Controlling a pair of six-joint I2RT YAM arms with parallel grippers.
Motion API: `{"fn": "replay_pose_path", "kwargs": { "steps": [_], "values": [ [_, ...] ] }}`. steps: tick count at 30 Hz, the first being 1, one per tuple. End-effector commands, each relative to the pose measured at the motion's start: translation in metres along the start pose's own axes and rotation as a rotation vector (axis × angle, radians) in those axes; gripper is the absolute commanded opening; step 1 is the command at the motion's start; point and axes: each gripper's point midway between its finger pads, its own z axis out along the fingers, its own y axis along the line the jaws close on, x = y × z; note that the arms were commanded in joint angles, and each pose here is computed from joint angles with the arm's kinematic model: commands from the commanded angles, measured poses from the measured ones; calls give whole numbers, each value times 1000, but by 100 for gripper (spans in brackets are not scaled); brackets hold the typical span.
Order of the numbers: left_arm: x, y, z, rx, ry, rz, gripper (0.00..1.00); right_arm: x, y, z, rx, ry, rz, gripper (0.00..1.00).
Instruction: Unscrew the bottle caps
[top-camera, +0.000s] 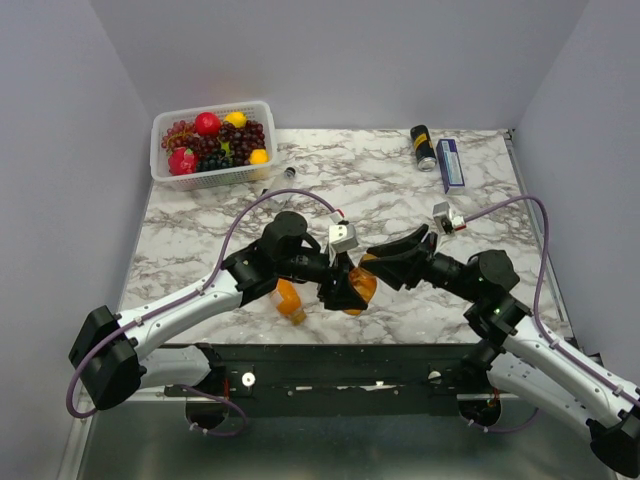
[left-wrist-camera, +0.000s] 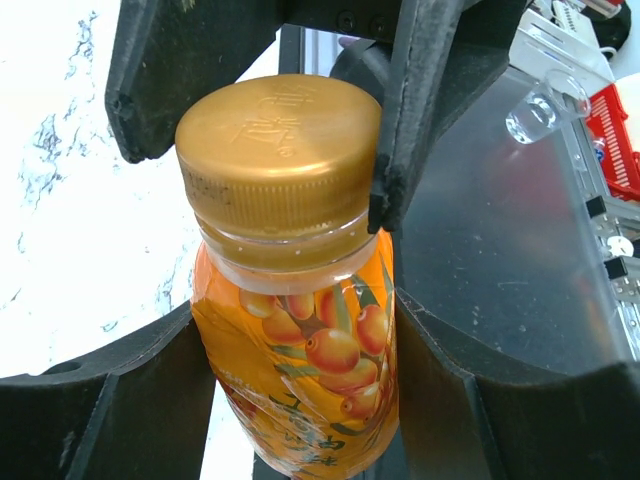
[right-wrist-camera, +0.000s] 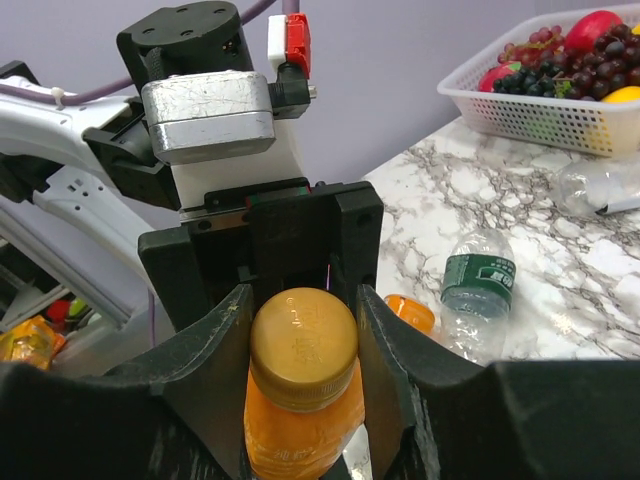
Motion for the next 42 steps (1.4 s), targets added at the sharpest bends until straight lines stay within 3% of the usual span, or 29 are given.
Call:
{"fn": "replay_pose_path", "kwargs": {
  "steps": [1,4,7,8,10,11,14,17,21,25,42],
  "values": [
    [-22,-18,-2,77,-58,90,40,21,-9,-5,15,60,-8,1],
    [-20,-7,-1,25,-48,77,40,20,-12,-6,34,58,-3,1],
    [-16,4,1,-27,-28,65,40,19,-16,-7,69,60,5,10],
    [-13,12,0,-70,-20,56,40,17,-18,-7,84,53,6,22],
    [-12,22,0,-125,-7,57,40,15,-20,-8,106,52,13,33],
    [-9,32,-1,-184,5,48,40,11,-22,-10,129,37,13,52],
    [-7,43,-4,-259,16,53,40,7,-32,-16,207,16,22,76],
    [-6,57,-10,-356,24,64,40,2,-41,-24,281,1,22,87],
    [-3,76,-20,-522,40,80,40,2,-54,-32,384,6,50,89],
    [2,90,-25,-640,65,90,40,3,-54,-22,377,16,121,87],
    [17,93,-18,-686,127,110,39,13,-50,11,318,5,240,75]
  ]
}}
